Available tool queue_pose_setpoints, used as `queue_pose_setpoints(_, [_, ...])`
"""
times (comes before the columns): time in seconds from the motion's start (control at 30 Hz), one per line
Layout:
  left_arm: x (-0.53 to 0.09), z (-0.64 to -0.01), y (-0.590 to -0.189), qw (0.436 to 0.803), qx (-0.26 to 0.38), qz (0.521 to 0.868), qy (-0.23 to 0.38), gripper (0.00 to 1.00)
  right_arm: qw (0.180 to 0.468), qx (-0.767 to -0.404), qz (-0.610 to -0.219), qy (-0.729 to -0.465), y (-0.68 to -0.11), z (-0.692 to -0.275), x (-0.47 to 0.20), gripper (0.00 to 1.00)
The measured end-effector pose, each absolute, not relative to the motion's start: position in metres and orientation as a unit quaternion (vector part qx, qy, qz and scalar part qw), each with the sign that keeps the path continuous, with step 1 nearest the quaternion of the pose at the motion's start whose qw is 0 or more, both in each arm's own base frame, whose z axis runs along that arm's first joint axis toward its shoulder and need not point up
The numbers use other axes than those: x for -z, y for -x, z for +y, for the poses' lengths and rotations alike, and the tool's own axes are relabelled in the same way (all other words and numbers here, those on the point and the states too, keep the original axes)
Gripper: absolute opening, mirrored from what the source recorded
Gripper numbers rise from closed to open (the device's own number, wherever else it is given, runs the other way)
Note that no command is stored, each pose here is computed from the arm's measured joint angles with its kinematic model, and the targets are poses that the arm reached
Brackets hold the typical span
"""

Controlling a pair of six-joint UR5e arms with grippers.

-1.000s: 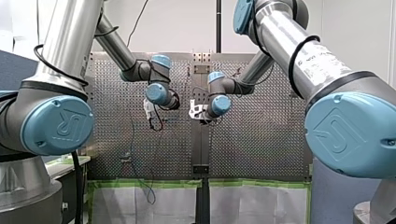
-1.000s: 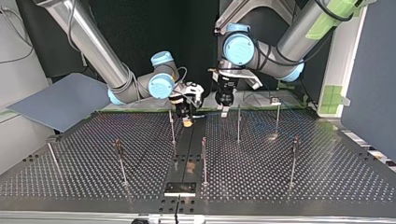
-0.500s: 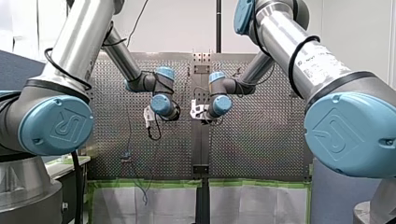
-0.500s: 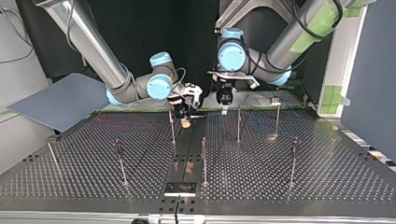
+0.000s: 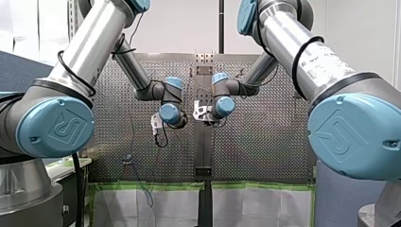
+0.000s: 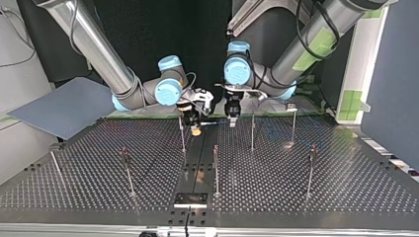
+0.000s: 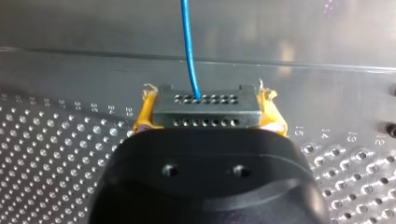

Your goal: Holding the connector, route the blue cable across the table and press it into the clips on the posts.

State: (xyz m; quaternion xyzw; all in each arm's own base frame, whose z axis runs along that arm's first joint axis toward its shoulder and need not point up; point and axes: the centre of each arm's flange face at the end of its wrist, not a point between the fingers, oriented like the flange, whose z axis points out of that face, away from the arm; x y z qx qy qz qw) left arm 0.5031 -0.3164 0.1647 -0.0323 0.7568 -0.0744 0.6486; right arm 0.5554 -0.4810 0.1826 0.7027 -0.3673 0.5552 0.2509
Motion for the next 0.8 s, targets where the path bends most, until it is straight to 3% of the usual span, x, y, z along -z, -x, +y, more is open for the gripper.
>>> queue_pose_setpoints(0.43, [-0.156,-0.314,-0.535,0.652,0.067,0.754,0.045,1.0,0.253,-0.556,-0.368,-0.701,-0.554,-0.483,-0.183,0.0])
queue_pose_setpoints(0.5, [-0.158,-0.315,-0.536,0.652,0.067,0.754,0.046,0.76,0.252,-0.556,-0.368,-0.701,-0.554,-0.483,-0.183,0.0])
queue_pose_setpoints(0.53, [-0.158,-0.315,-0.536,0.652,0.067,0.754,0.046,0.76,0.252,-0.556,-0.368,-0.701,-0.554,-0.483,-0.183,0.0])
queue_pose_setpoints(0.57, [-0.158,-0.315,-0.536,0.651,0.067,0.754,0.046,0.58,0.252,-0.556,-0.368,-0.701,-0.554,-0.483,-0.183,0.0])
queue_pose_setpoints(0.6, [-0.158,-0.315,-0.536,0.651,0.066,0.755,0.046,0.47,0.252,-0.556,-0.368,-0.701,-0.554,-0.483,-0.183,0.0])
queue_pose_setpoints(0.63, [-0.158,-0.315,-0.536,0.65,0.065,0.755,0.046,0.47,0.252,-0.556,-0.368,-0.701,-0.554,-0.483,-0.183,0.0])
queue_pose_setpoints(0.67, [-0.158,-0.315,-0.536,0.65,0.065,0.756,0.046,0.3,0.252,-0.556,-0.368,-0.701,-0.554,-0.483,-0.183,0.0])
queue_pose_setpoints(0.7, [-0.158,-0.315,-0.535,0.65,0.064,0.756,0.047,0.2,0.252,-0.556,-0.368,-0.701,-0.554,-0.483,-0.183,0.0])
queue_pose_setpoints(0.73, [-0.158,-0.314,-0.535,0.65,0.062,0.756,0.048,0.2,0.252,-0.556,-0.368,-0.701,-0.554,-0.483,-0.183,0.0])
queue_pose_setpoints(0.8, [-0.158,-0.314,-0.535,0.65,0.059,0.756,0.051,0.0,0.252,-0.556,-0.368,-0.701,-0.554,-0.483,-0.183,0.0])
